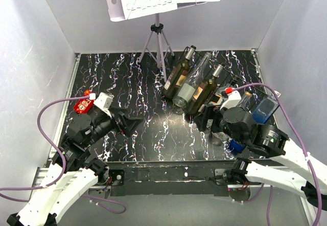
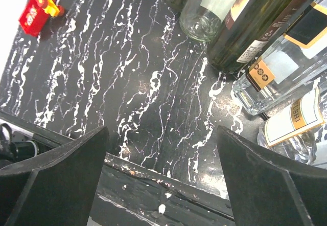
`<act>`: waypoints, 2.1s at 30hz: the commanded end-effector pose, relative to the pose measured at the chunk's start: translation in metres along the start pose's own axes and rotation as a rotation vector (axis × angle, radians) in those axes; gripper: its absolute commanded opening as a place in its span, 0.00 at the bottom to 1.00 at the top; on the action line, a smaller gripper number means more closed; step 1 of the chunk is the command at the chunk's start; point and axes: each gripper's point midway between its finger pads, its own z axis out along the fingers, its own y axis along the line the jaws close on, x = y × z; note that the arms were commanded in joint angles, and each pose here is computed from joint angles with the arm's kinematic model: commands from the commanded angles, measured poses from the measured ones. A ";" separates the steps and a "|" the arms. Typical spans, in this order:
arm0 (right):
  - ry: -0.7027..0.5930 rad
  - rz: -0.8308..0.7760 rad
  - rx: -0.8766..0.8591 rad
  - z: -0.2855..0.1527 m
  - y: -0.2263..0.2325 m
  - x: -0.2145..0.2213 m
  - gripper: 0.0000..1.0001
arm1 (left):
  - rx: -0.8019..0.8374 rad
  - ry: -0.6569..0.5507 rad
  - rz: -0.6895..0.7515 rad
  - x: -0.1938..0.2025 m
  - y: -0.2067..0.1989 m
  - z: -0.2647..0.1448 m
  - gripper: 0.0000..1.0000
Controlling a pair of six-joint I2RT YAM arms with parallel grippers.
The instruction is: Take the wine bottle off the wine rack
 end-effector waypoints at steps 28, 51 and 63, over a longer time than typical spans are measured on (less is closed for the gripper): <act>-0.381 0.160 0.969 -0.057 -0.157 -0.115 0.57 | -0.093 0.004 0.006 0.005 0.019 0.002 0.98; -0.178 0.143 1.235 -0.056 -0.254 -0.087 0.83 | -0.069 0.008 0.003 0.006 0.014 -0.002 0.98; -0.174 0.127 1.225 -0.041 -0.271 -0.076 0.85 | -0.071 0.018 0.003 0.008 0.015 0.000 0.98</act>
